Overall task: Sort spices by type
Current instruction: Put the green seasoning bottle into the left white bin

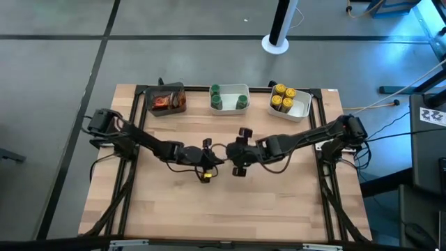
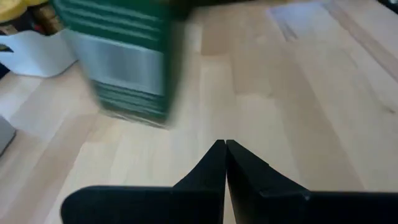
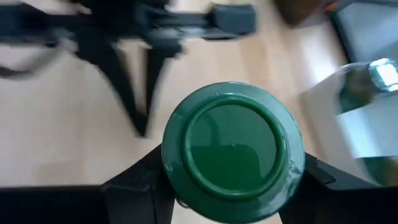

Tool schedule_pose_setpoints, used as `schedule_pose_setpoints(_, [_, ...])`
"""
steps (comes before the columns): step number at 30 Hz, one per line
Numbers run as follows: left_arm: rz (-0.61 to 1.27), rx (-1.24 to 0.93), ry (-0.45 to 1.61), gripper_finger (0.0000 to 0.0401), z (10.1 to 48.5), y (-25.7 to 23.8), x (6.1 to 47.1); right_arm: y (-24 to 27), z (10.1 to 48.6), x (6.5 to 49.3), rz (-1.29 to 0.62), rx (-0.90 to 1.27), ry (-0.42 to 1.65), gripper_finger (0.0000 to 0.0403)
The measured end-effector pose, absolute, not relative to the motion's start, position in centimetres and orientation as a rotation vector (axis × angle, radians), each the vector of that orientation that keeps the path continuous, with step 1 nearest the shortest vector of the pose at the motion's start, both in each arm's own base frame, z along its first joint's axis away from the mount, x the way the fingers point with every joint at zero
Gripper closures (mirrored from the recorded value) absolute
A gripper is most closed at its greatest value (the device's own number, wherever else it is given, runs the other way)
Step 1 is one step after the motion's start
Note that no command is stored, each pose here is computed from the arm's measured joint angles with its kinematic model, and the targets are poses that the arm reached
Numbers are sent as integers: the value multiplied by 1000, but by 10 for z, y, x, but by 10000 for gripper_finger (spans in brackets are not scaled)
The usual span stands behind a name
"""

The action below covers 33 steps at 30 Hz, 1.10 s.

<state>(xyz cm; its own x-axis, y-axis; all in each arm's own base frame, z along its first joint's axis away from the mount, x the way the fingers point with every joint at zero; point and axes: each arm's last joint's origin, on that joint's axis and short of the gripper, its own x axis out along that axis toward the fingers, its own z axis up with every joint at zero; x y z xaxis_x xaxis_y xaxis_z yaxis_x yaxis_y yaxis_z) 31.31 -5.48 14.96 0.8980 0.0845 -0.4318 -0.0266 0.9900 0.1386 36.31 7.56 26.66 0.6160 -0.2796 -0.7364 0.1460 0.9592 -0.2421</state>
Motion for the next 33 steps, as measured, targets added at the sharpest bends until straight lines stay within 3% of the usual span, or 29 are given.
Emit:
schedule_pose_setpoints(7, [71,136,559,397,172,-50,292,33,269,369,-343,-259,886,203])
schedule_pose_setpoints(15, [103,139,627,397,171,-47,279,-40,274,374,-484,-251,865,203])
schedule_pose_setpoints(24, [105,138,619,397,171,-47,279,-111,280,371,-547,-132,751,203])
schedule_pose_setpoints(33, [104,134,583,397,174,-47,281,-151,273,371,-560,-64,689,203])
